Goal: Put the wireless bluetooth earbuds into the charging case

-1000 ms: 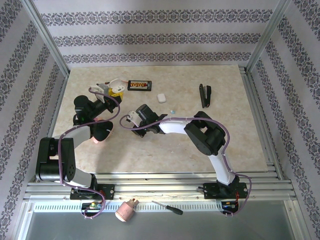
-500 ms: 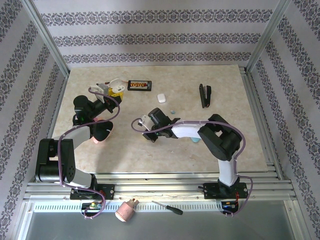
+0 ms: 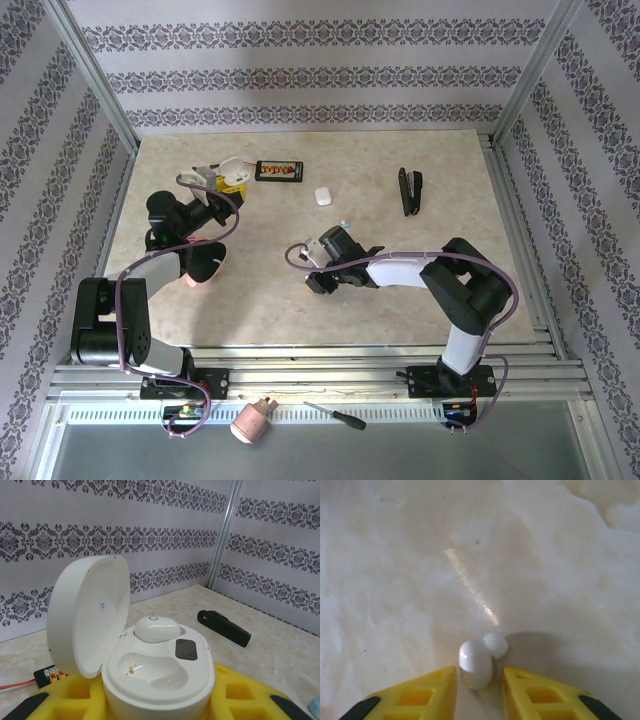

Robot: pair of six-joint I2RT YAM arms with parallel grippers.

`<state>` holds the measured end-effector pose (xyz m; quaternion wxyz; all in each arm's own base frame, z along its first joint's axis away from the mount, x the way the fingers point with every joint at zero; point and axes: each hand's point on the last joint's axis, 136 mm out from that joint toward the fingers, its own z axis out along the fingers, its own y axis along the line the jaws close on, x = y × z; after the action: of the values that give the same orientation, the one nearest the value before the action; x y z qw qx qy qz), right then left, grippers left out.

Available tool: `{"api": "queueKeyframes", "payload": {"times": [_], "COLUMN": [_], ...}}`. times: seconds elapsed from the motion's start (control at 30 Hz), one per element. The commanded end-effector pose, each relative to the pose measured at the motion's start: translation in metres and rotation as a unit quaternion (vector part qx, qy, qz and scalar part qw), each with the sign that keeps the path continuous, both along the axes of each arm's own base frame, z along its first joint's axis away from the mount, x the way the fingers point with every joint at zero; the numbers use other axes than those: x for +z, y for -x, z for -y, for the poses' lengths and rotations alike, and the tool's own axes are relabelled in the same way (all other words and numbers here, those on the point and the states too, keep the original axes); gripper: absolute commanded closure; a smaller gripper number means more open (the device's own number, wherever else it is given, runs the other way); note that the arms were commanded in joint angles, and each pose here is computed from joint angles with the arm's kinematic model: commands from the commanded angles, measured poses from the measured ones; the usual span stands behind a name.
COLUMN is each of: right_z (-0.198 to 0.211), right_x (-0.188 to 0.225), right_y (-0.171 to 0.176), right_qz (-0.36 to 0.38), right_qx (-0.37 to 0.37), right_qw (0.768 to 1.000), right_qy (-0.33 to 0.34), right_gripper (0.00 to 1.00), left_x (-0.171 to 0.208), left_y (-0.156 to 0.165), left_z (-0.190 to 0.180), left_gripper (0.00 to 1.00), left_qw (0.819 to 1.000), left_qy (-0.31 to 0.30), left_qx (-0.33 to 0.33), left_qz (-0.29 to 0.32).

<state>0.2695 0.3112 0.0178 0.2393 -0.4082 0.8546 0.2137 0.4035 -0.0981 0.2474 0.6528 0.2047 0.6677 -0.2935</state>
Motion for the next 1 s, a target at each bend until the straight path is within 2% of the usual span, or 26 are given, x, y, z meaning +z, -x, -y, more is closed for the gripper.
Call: {"api": "queueKeyframes", "payload": {"times": [0.0, 0.43, 0.73, 0.87, 0.97], "right_z": [0.016, 0.03, 0.011, 0.017, 0.028], "right_x": [0.0, 0.008, 0.024, 0.032, 0.039], "right_y": [-0.011, -0.04, -0.055, -0.055, -0.045], "right_qz": [0.008, 0.036, 0.031, 0.024, -0.025], "right_qx": [-0.035, -0.09, -0.103, -0.12, -0.151], "right_qw": [0.999, 0.995, 0.994, 0.992, 0.987], "right_qy": [0.015, 0.029, -0.013, -0.025, -0.057], "right_gripper": [0.61, 0.59, 0.59, 0.58, 0.56], "left_x": [0.01, 0.007, 0.006, 0.007, 0.007], "left_y": [0.006, 0.008, 0.011, 0.012, 0.012], "left_z": [0.001, 0.002, 0.002, 0.002, 0.003], "left_gripper": [0.78, 0.78, 0.78, 0.78, 0.78], "left_qw": [1.0, 1.0, 1.0, 1.0, 1.0], "left_qy": [0.007, 0.006, 0.003, 0.003, -0.001], "left_qx": [-0.011, -0.014, -0.013, -0.015, -0.016], "left_qz": [0.02, 0.021, 0.019, 0.02, 0.023]}}
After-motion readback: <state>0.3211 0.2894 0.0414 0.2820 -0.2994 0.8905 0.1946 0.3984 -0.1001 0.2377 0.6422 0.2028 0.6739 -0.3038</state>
